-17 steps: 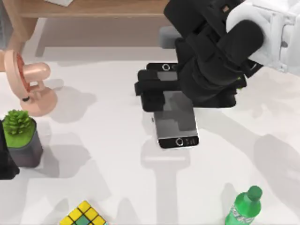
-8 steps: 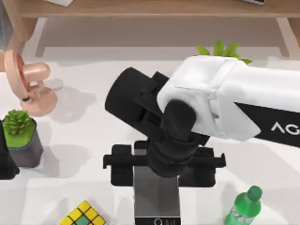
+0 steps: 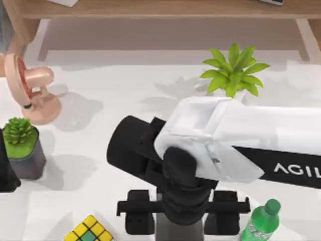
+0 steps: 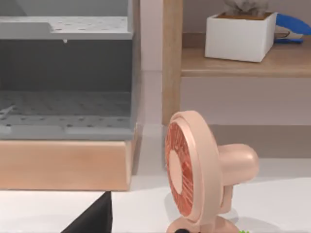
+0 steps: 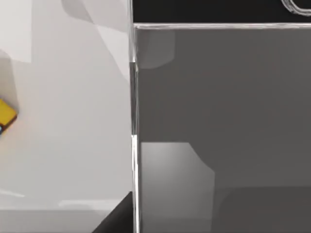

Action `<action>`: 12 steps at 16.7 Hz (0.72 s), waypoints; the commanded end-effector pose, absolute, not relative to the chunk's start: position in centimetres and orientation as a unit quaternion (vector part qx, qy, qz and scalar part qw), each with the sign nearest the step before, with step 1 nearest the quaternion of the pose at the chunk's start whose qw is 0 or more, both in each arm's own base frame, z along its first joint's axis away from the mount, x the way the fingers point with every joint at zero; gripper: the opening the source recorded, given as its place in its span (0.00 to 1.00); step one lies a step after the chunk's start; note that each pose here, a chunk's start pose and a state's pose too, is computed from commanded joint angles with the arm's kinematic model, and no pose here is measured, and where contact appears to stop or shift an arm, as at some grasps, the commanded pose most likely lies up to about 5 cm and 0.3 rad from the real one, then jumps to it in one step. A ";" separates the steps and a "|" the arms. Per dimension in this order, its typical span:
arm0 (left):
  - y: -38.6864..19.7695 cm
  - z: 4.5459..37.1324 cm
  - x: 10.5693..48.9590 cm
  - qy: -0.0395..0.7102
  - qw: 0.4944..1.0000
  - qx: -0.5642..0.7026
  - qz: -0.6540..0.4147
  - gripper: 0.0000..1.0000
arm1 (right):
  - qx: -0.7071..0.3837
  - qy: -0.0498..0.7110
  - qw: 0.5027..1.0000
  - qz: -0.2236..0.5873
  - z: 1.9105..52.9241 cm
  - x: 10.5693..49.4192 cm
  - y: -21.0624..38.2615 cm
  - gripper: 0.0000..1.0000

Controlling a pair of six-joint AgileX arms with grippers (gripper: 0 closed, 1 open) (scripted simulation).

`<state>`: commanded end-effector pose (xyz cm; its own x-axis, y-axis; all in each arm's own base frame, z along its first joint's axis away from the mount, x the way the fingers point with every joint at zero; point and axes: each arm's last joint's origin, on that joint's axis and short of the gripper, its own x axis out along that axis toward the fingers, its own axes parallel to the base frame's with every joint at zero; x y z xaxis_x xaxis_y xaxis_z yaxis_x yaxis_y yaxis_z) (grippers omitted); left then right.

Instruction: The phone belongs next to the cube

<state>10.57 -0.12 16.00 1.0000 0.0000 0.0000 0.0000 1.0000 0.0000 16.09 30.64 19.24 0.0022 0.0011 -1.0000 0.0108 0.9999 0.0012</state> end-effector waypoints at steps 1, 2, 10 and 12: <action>-0.1 16.0 10.6 0.000 1.000 0.000 0.000 1.00 | 0.004 0.706 0.708 -0.003 19.2 16.1 30.6 0.00; -0.1 16.0 10.6 0.000 1.000 0.000 0.000 1.00 | 0.004 0.706 0.708 -0.003 19.2 16.1 30.6 0.00; -0.1 16.0 10.6 0.000 1.000 0.000 0.000 1.00 | 0.023 0.674 0.738 0.022 20.9 15.5 31.5 0.00; -0.1 16.0 10.6 0.000 1.000 0.000 0.000 1.00 | 0.030 0.660 0.750 0.034 21.5 15.0 32.0 0.00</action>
<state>10.57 -0.12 16.00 1.0000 0.0000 0.0000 0.0000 1.0000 0.0000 15.01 31.96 21.52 0.1254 0.0911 -0.9879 -0.0111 0.9958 0.0905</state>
